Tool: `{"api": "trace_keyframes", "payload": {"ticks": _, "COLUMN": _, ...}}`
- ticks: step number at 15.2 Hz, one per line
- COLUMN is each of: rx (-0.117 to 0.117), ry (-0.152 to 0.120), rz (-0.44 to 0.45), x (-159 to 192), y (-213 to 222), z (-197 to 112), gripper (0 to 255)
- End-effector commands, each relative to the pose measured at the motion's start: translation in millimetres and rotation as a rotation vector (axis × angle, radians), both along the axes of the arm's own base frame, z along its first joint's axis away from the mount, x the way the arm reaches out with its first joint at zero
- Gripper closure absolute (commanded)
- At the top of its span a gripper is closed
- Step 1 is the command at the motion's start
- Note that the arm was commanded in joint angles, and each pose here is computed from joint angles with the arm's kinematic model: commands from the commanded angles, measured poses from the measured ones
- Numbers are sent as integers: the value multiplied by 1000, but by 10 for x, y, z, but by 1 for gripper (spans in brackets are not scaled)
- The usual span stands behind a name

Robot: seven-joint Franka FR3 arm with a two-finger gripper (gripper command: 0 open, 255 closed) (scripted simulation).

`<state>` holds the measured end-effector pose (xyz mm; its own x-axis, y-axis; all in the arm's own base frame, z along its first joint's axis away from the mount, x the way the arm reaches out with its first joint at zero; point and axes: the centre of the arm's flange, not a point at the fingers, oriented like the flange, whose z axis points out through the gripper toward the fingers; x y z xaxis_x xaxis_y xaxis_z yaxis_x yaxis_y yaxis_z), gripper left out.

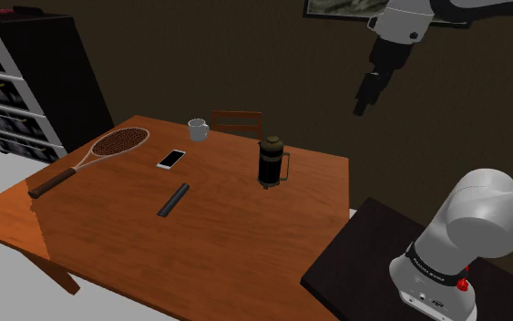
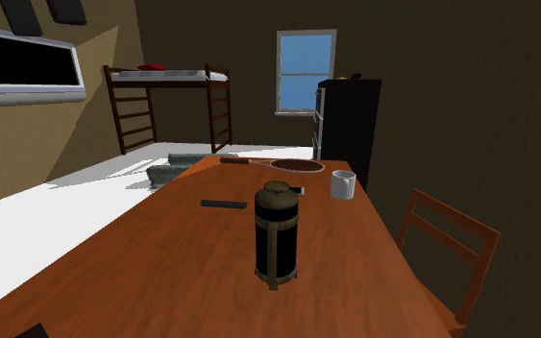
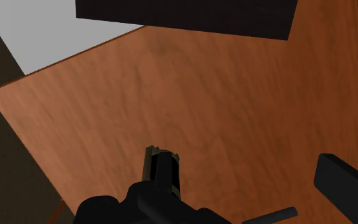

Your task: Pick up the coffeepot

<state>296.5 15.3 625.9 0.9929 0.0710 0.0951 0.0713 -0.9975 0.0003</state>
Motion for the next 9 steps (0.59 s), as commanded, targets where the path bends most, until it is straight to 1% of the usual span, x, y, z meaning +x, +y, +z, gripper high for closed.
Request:
{"api": "trace_keyframes", "payload": {"ticks": 1, "rx": 0, "ry": 0, "rz": 0, "x": 0, "y": 0, "z": 0, "gripper": 0}}
{"api": "trace_keyframes", "payload": {"ticks": 9, "rx": -11, "ry": 22, "rz": 105, "x": 723, "y": -280, "z": -746, "gripper": 0}}
